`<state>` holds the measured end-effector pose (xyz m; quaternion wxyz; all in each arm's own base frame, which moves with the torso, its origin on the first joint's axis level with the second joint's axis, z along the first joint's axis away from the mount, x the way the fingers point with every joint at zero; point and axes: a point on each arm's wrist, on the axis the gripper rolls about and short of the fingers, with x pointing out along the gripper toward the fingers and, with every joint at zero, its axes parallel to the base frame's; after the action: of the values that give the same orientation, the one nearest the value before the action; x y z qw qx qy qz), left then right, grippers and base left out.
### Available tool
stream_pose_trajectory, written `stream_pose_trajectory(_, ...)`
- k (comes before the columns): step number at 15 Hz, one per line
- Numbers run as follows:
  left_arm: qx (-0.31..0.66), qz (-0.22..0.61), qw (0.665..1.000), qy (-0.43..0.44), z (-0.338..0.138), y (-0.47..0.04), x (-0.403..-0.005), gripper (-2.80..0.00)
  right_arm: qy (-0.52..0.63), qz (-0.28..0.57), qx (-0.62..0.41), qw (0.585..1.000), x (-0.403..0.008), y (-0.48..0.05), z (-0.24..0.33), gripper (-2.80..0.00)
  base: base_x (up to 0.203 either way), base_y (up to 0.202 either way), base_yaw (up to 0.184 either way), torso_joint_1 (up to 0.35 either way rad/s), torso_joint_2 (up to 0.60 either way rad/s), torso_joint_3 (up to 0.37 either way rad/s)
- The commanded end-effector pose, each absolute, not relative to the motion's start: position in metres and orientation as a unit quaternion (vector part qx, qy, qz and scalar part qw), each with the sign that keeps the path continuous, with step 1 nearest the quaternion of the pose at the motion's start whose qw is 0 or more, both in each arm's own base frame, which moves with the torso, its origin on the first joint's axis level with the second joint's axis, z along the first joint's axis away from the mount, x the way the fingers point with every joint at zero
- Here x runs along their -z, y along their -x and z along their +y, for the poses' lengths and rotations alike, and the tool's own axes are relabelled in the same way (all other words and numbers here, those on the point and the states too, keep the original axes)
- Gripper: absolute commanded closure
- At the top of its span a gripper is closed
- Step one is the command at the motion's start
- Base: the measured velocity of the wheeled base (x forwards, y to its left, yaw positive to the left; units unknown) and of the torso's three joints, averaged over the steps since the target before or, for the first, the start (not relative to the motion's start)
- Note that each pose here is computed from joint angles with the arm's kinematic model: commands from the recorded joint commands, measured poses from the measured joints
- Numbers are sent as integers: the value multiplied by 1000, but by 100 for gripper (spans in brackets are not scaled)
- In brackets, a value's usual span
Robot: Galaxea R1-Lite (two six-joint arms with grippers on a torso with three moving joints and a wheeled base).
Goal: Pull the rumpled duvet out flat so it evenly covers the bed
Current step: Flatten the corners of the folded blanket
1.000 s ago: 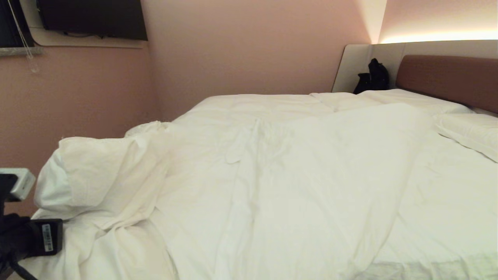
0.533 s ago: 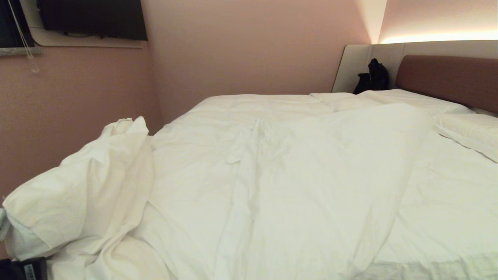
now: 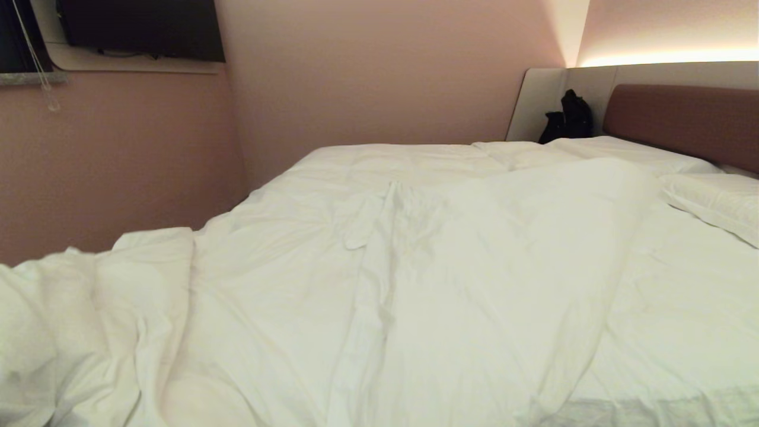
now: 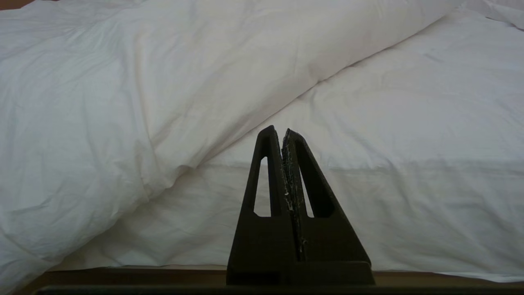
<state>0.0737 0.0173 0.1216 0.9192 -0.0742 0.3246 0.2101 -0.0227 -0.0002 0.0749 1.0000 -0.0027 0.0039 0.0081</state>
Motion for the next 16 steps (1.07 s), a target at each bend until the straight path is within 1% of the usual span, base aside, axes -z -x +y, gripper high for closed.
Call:
stream_pose_trajectory(1, -211, 313, 923, 77, 15, -61, -123, 0, 3, 4, -8, 1000, -75, 23, 0, 0, 0, 0, 0, 0, 0, 0)
stream_pose_trajectory(6, -212, 320, 920, 80, 13, -47, -120, 0, 3, 4, -8, 1000, -75, 23, 0, 0, 0, 0, 0, 0, 0, 0)
stream_pose_trajectory(16, -215, 323, 918, 82, 13, -46, -118, 0, 3, 4, -8, 1000, -75, 23, 0, 0, 0, 0, 0, 0, 0, 0)
